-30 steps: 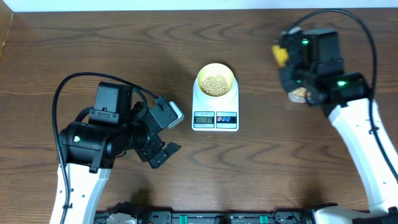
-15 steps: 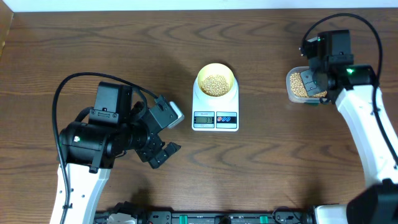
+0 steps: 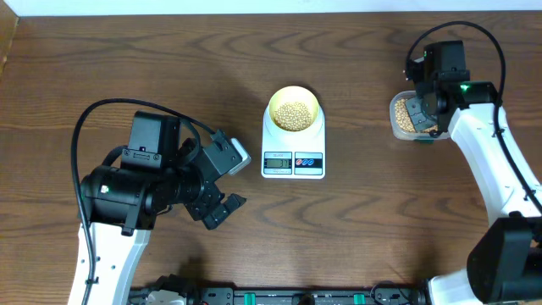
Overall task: Scoop item into bowl and weigh 50g on scale
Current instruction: 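Carry the empty scoop with right gripper back to the tub, then dip the scoop into the soybeans and lift it out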
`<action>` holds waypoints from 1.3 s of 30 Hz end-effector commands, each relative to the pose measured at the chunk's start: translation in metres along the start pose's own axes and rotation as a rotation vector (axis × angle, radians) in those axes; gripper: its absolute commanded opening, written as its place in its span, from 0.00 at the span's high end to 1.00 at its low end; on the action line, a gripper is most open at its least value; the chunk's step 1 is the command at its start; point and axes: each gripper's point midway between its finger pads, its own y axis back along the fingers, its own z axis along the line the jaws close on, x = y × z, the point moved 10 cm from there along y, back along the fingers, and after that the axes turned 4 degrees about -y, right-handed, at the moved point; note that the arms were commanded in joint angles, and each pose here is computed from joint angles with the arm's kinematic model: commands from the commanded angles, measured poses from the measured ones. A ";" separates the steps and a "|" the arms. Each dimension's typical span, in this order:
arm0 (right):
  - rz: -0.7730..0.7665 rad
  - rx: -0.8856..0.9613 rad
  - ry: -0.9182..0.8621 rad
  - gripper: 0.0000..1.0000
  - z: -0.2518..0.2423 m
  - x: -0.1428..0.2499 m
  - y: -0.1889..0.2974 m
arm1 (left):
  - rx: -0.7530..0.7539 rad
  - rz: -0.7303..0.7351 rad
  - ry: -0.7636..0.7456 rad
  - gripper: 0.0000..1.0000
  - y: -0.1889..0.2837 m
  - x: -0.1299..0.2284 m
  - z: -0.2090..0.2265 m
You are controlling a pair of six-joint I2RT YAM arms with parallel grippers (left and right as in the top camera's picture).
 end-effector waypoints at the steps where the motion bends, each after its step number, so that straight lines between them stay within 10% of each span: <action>1: 0.035 0.006 -0.032 0.99 0.000 0.001 -0.012 | -0.015 -0.016 -0.023 0.01 0.006 -0.003 0.000; 39: 0.027 -0.748 -0.726 0.99 -0.077 0.046 -0.031 | -0.015 -0.016 -0.023 0.01 0.006 -0.003 0.000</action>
